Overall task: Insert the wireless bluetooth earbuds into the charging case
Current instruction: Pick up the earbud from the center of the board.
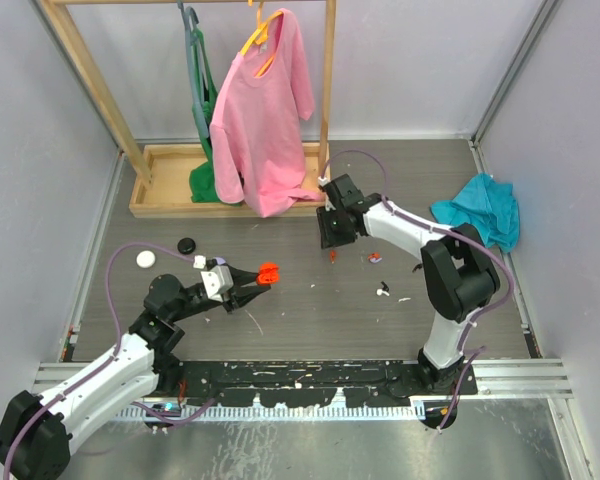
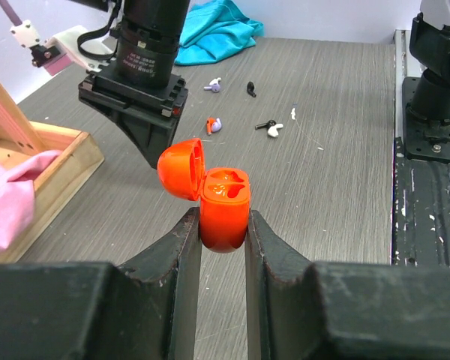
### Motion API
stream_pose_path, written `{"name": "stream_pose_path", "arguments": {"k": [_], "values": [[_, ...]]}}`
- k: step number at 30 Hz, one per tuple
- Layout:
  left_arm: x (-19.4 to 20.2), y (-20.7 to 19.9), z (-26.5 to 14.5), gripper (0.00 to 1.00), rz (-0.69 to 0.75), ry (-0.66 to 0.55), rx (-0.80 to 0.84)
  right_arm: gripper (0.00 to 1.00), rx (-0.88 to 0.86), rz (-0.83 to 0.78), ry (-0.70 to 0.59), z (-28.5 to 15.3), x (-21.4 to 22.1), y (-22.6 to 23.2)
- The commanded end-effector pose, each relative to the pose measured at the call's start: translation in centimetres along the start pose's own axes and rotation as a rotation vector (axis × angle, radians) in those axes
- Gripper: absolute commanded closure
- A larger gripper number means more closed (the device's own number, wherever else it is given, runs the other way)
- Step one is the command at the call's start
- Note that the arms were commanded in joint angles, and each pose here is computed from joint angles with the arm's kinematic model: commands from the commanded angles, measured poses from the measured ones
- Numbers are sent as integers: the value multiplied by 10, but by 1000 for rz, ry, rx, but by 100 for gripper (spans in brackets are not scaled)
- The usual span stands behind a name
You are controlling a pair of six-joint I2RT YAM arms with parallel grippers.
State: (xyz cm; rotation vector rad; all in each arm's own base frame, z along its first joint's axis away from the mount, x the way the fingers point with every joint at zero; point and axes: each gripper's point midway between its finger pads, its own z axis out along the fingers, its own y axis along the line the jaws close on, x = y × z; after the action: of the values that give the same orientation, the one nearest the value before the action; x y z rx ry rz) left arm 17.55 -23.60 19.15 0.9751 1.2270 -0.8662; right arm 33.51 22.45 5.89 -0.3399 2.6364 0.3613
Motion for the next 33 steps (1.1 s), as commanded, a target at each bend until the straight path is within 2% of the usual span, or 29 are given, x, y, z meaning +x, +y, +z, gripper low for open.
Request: {"name": "stream_pose_path", "arguments": {"k": [1,9,33], "values": [[-17,0,2,100,28,-46,7,60,31,-17,47,9,0,-4],[-15,1,4,100,19,-34,11,60,94,-33,78,14,2,-15],[-14,0,5,100,18,-26,15,61,133,-39,180,26,27,-20]]}}
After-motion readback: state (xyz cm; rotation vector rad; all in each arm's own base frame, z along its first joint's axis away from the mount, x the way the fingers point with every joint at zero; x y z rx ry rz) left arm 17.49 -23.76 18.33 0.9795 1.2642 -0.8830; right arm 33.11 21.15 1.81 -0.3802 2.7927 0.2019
